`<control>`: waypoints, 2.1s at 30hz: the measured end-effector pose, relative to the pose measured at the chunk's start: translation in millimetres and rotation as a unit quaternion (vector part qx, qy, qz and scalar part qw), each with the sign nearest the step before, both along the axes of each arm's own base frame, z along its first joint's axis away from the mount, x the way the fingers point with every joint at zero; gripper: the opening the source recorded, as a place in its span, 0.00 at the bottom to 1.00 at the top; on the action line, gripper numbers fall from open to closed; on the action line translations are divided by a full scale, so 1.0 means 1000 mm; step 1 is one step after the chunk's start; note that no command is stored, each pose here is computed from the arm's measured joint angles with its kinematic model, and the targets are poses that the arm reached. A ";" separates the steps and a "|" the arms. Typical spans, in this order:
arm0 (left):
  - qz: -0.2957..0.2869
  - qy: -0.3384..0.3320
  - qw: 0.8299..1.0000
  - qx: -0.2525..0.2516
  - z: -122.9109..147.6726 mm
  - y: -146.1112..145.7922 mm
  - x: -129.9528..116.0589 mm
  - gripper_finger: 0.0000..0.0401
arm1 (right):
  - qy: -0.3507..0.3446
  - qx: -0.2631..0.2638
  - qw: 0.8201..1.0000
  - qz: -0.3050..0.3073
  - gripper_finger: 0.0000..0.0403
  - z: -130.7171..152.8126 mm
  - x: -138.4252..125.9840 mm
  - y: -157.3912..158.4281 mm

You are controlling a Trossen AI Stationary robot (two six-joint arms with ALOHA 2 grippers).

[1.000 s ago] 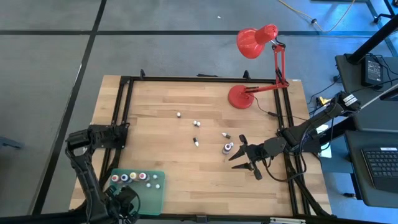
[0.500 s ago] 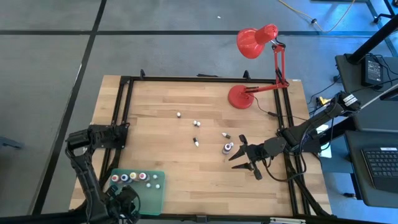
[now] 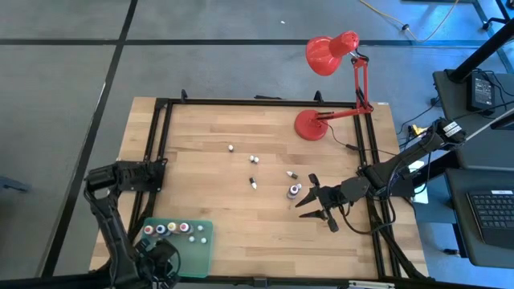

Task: Pick & Place food coloring
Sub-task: Put the pink food coloring into the blue bin

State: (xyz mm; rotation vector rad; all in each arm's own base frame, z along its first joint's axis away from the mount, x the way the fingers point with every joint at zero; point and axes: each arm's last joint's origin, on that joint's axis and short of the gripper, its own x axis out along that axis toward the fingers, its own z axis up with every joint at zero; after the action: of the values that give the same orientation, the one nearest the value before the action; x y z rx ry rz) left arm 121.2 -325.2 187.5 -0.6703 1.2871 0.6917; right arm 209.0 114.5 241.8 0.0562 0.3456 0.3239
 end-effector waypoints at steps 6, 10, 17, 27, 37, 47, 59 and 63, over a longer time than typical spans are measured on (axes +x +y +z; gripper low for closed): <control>0.006 0.001 1.000 0.018 0.017 0.013 -0.004 0.29 | 0.000 0.000 1.000 0.000 0.39 0.000 0.000 0.000; 0.007 -0.035 0.997 0.066 0.030 0.028 -0.002 0.29 | -0.003 -0.009 1.000 0.003 0.39 0.000 0.000 0.000; -0.068 -0.144 0.971 0.178 0.052 0.059 0.027 0.29 | -0.013 -0.034 0.999 0.012 0.39 0.000 0.000 0.000; -0.129 -0.055 0.961 0.240 0.061 0.130 0.112 0.29 | -0.022 -0.028 0.999 0.002 0.39 0.002 0.003 -0.004; -0.307 -0.102 0.916 0.235 0.064 0.198 0.201 0.29 | -0.009 -0.010 1.000 -0.006 0.39 0.000 0.002 -0.005; -0.333 -0.064 0.907 0.248 0.059 0.258 0.219 0.29 | 0.026 0.001 1.000 -0.016 0.39 -0.020 -0.003 -0.008; -0.123 -0.069 0.975 0.172 0.055 0.386 0.218 0.30 | 0.049 0.057 0.996 -0.038 0.39 -0.022 -0.004 -0.008; -0.047 -0.097 0.985 0.138 0.056 0.425 0.212 0.30 | 0.046 0.048 0.997 -0.035 0.39 -0.022 -0.004 -0.008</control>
State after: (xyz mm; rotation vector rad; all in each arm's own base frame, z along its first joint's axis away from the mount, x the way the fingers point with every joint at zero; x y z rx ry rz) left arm 332.8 100.1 243.1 -0.4360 1.0135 0.6937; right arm 205.1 106.4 219.7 0.1784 0.4176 0.2688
